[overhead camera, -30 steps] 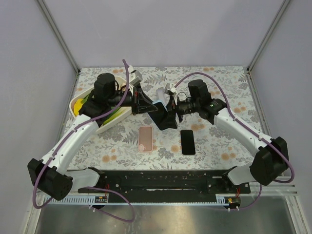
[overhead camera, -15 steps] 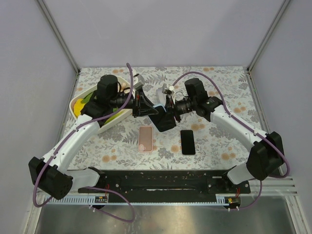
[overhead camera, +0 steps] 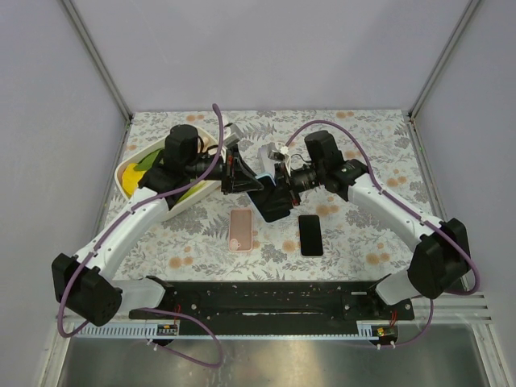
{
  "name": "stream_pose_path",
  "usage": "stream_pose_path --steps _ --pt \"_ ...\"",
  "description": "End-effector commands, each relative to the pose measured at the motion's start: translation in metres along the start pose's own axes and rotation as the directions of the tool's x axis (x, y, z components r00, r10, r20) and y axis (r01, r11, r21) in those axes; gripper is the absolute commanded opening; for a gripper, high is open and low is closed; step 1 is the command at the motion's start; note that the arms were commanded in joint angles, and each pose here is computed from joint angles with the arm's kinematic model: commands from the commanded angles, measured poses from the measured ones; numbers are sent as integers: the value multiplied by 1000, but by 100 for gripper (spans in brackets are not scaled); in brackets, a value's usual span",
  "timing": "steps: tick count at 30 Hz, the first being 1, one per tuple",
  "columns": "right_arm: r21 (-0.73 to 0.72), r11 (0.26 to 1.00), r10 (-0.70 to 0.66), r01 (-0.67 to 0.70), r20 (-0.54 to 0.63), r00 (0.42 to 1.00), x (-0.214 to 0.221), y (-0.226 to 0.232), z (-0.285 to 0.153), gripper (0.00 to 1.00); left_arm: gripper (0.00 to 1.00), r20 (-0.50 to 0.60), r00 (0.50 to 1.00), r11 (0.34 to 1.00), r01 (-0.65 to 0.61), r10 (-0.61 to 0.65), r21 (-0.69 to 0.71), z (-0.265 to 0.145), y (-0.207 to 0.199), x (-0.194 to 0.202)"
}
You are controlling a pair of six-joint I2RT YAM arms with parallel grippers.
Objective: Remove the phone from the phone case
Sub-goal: Remove the phone case from the phone.
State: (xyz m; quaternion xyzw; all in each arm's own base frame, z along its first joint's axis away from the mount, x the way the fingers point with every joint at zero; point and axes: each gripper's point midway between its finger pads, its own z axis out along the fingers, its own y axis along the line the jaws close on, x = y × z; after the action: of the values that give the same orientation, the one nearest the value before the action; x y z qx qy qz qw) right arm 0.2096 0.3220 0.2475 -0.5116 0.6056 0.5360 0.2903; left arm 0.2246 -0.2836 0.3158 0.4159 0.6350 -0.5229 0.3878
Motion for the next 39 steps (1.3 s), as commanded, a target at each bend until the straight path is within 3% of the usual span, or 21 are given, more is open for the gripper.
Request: stream_pose_path --steps 1,2,5,15,17,19,20,23,26,30,32,39 --pt "81 997 -13 12 12 1000 -16 -3 -9 42 0 76 990 983 -131 122 128 -7 -38 -25" --pt "94 996 -7 6 11 1000 -15 -5 -10 52 0 80 989 983 -136 127 127 -9 -38 -27" --pt "96 995 -5 4 13 1000 -15 -4 -10 63 0 93 987 984 -140 130 111 -14 -38 -33" --pt "68 997 39 -41 27 999 -6 -4 -13 64 0 180 978 990 -123 108 75 -24 -29 -51" --pt "64 998 28 -30 33 999 -7 -3 -12 56 0 194 977 992 -108 92 70 -24 -27 -51" --pt "55 998 12 -14 42 999 -10 0 -13 37 0 199 977 994 -89 74 67 -23 -25 -50" --pt "57 998 5 -8 44 999 -12 1 -14 34 0 205 976 994 -87 73 62 -24 -24 -50" --pt "68 998 -7 4 47 999 -12 2 -17 33 0 224 972 996 -77 66 40 -28 -19 -52" --pt "75 997 -1 -3 50 999 -12 1 -19 39 0 258 965 998 -57 50 22 -33 -13 -56" --pt "62 998 -11 7 55 998 -15 3 -20 2 0 253 967 999 -47 40 22 -32 -10 -51" --pt "74 997 -18 14 52 998 -16 4 -22 0 0 231 972 999 -47 42 15 -33 -8 -47" --pt "103 994 -41 39 23 999 -22 2 -26 0 45 181 983 999 -25 19 34 -26 -12 -38"
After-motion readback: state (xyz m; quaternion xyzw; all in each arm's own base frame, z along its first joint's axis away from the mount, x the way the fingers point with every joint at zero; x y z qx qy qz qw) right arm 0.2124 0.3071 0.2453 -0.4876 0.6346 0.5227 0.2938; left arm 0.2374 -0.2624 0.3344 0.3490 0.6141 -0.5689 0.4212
